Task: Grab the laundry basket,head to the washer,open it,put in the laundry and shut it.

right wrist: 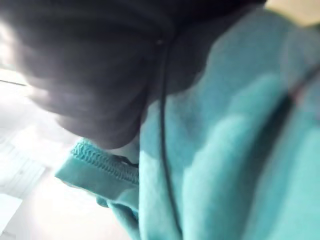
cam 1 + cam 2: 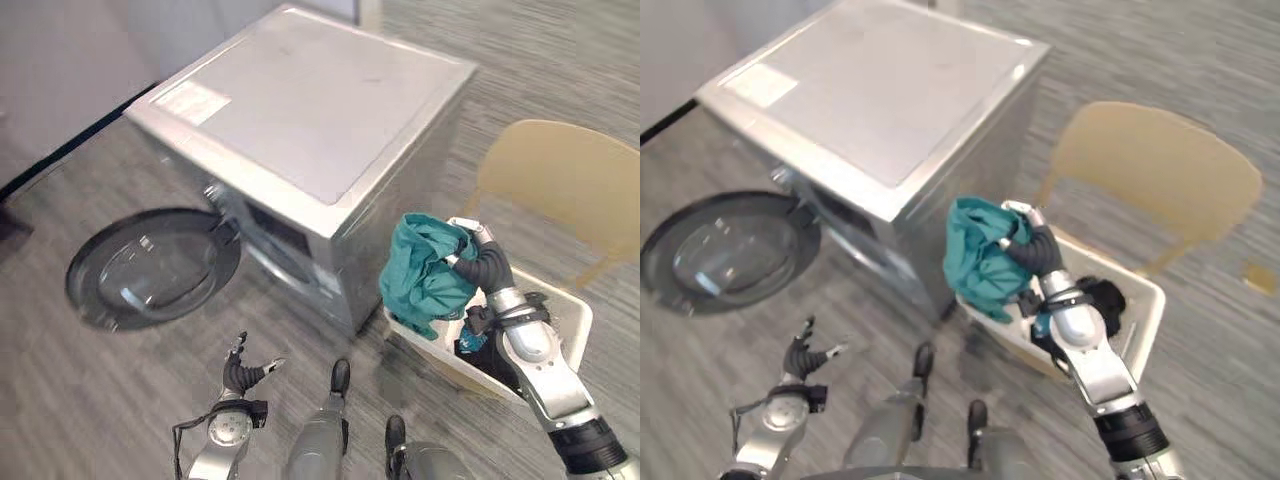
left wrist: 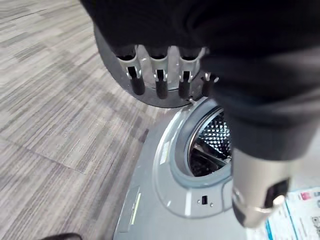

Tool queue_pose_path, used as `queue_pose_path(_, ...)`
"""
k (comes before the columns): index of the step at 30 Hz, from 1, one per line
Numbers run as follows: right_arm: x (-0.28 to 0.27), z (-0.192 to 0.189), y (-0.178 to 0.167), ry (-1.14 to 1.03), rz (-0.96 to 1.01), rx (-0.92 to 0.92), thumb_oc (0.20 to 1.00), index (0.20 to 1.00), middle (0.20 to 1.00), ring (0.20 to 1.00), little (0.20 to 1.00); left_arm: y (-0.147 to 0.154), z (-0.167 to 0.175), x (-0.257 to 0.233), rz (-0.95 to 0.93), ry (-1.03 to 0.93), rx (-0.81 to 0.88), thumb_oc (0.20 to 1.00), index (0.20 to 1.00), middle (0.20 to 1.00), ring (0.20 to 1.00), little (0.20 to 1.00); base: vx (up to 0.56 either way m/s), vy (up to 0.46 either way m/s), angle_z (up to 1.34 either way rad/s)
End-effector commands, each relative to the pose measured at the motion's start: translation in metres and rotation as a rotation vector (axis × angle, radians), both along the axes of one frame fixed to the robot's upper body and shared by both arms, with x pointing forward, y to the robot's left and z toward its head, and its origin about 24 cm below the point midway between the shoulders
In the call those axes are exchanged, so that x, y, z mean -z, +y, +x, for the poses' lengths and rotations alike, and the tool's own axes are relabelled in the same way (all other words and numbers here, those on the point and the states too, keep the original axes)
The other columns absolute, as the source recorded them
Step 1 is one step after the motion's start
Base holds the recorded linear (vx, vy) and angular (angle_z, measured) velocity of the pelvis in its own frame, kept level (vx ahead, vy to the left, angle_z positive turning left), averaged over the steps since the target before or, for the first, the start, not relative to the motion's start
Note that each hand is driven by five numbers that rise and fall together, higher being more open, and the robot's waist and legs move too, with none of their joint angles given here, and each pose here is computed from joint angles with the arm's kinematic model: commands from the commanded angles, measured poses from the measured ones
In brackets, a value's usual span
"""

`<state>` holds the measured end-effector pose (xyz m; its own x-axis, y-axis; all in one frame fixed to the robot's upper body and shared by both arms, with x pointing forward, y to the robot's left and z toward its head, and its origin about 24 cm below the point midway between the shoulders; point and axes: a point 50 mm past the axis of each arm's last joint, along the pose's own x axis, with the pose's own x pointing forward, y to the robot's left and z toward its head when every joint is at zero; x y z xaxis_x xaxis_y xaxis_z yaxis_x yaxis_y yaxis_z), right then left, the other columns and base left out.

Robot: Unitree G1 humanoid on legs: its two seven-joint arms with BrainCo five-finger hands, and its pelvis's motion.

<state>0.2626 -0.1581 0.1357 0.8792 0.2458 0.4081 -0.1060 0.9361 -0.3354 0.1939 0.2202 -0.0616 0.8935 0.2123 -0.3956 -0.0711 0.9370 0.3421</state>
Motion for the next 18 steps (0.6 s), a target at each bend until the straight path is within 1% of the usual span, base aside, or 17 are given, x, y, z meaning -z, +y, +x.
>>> queue_pose_path(1,-0.052,-0.009,0.007,-0.260,0.077,-0.065,0.200,0.200,0.200,0.200,0.200,-0.001,0.023,-0.039,0.030,-0.201,0.109,1.000,1.000,1.000,1.000,1.000,-0.30,-0.027,1.04)
queue_pose_path(3,-0.057,-0.010,0.014,-0.284,0.061,-0.116,0.200,0.200,0.200,0.200,0.200,-0.014,0.032,-0.062,0.063,-0.303,0.234,1.000,1.000,1.000,1.000,1.000,-0.21,0.014,1.26)
queue_pose_path(4,-0.057,-0.010,0.014,-0.284,0.061,-0.116,0.200,0.200,0.200,0.200,0.200,-0.014,0.032,-0.062,0.063,-0.303,0.234,1.000,1.000,1.000,1.000,1.000,-0.09,0.037,1.40)
queue_pose_path(7,-0.058,-0.009,0.025,-0.272,0.061,-0.176,0.200,0.200,0.200,0.200,0.200,-0.035,0.041,-0.084,0.043,-0.396,0.362,1.000,1.000,1.000,1.000,1.000,-0.01,0.055,0.93)
queue_pose_path(8,-0.058,-0.009,0.025,-0.272,0.061,-0.176,0.200,0.200,0.200,0.200,0.200,-0.035,0.041,-0.084,0.043,-0.396,0.362,1.000,1.000,1.000,1.000,1.000,0.04,0.118,0.78)
queue_pose_path(10,-0.055,-0.007,0.045,-0.232,0.103,-0.281,0.200,0.200,0.200,0.200,0.200,-0.064,0.053,-0.109,0.057,-0.514,0.495,1.000,1.000,1.000,1.000,1.000,0.01,0.162,0.72)
queue_pose_path(11,-0.056,-0.006,0.045,-0.232,0.103,-0.281,0.200,0.200,0.200,0.200,0.200,-0.064,0.053,-0.109,0.057,-0.515,0.495,1.000,1.000,1.000,1.000,1.000,-0.01,0.122,0.44)
queue_pose_path(13,-0.057,-0.005,0.070,-0.207,0.134,-0.392,0.200,0.200,0.200,0.200,0.200,-0.089,0.064,-0.125,0.050,-0.589,0.581,1.000,1.000,1.000,1.000,1.000,0.00,0.101,0.22)
queue_pose_path(14,-0.057,-0.004,0.070,-0.209,0.134,-0.392,0.200,0.200,0.200,0.200,0.200,-0.089,0.064,-0.125,0.050,-0.591,0.580,1.000,1.000,1.000,1.000,1.000,-0.01,0.095,0.11)
queue_pose_path(15,-0.058,-0.004,0.078,-0.203,0.137,-0.421,0.200,0.200,0.200,0.200,0.200,-0.097,0.068,-0.131,0.051,-0.618,0.602,1.000,1.000,1.000,1.000,1.000,0.00,0.085,-0.07)
queue_pose_path(16,-0.063,-0.003,0.092,-0.203,0.160,-0.478,0.200,0.200,0.200,0.200,0.200,-0.114,0.077,-0.144,0.055,-0.673,0.661,1.000,1.000,1.000,1.000,1.000,0.00,0.086,-0.09)
queue_pose_path(17,-0.063,-0.003,0.092,-0.204,0.160,-0.478,0.200,0.200,0.200,0.200,0.200,-0.114,0.077,-0.144,0.055,-0.674,0.662,1.000,1.000,1.000,1.000,1.000,-0.01,0.102,-0.11)
queue_pose_path(18,-0.068,-0.003,0.106,-0.206,0.190,-0.529,0.200,0.200,0.200,0.200,0.200,-0.129,0.082,-0.151,0.048,-0.701,0.700,1.000,1.000,1.000,1.000,1.000,-0.01,0.050,-0.04)
